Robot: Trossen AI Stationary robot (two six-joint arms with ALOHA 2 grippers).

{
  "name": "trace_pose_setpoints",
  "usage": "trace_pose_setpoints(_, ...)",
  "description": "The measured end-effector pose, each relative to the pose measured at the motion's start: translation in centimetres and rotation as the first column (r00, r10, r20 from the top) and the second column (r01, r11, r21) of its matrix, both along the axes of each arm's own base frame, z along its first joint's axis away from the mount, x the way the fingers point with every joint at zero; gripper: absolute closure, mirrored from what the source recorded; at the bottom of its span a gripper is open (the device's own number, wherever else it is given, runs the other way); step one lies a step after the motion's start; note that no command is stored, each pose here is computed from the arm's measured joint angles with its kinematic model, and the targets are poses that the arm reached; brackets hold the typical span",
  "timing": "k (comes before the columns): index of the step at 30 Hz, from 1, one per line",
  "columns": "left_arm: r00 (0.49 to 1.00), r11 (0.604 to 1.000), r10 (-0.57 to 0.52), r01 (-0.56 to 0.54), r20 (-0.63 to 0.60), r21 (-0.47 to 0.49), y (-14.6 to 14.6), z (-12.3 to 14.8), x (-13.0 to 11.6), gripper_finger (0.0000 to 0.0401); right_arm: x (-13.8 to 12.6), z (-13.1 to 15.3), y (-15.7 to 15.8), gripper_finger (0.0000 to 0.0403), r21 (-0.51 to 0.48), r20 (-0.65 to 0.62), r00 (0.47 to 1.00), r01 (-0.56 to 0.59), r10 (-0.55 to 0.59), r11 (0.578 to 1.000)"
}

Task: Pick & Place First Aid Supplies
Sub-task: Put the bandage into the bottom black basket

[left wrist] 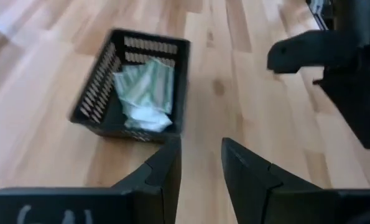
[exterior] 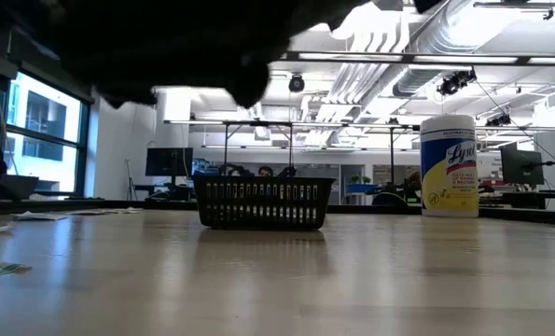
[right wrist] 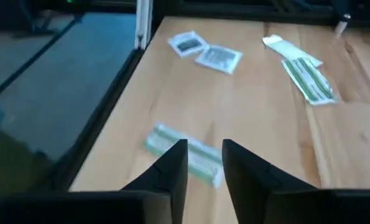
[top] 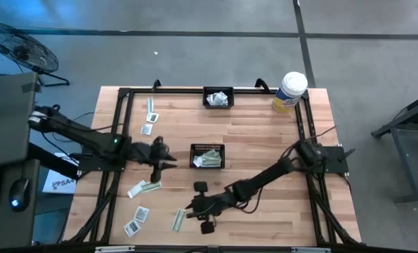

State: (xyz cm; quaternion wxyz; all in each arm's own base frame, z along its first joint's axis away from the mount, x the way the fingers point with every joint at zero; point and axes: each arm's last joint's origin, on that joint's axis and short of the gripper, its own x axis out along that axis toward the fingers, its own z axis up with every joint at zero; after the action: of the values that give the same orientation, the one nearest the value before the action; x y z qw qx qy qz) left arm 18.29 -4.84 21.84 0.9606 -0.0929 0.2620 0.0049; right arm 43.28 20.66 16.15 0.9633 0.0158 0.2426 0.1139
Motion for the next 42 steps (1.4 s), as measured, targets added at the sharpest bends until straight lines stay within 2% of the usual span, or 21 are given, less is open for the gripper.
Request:
trace_pose_setpoints(5, 1.000, 1.000, 0.010, -0.010, 0.006, 0.021, -2.1, -0.6, -1.0, 0.0288, 2.7, -2.4, 1.4, 0.0305, 0.029, -0.038, 0.996, 0.086, -0.085, 0.996)
trace_pose_setpoints(9, 0.999, 0.998, 0.037, -0.038, 0.030, 0.048, -2.9, -0.6, -1.4, 0.0288, 3.6, -4.4, 2.0, 0.0305, -0.017, -0.105, 0.975, 0.197, -0.198, 0.980)
trace_pose_setpoints(12, 0.998, 0.997, 0.048, -0.050, 0.032, 0.060, -3.0, -0.6, -1.5, 0.0288, 3.8, -4.8, 2.2, 0.0305, -0.063, -0.101, 0.963, 0.245, -0.250, 0.968)
trace_pose_setpoints(26, 0.995, 0.993, 0.090, -0.093, 0.043, 0.066, -2.8, -0.6, -1.5, 0.0288, 3.8, -6.1, 1.7, 0.0305, -0.027, -0.152, 0.966, 0.208, -0.210, 0.978)
trace_pose_setpoints(36, 0.984, 0.984, 0.164, -0.168, 0.063, 0.062, -2.6, -0.5, -1.4, 0.0288, 4.1, -7.2, 0.3, 0.0306, -0.075, -0.217, 0.953, 0.201, -0.213, 0.977)
trace_pose_setpoints(42, 0.975, 0.973, 0.207, -0.214, 0.082, 0.086, -2.5, -0.4, -1.4, 0.0288, 4.1, -7.5, -0.4, 0.0351, -0.078, -0.259, 0.934, 0.233, -0.245, 0.969)
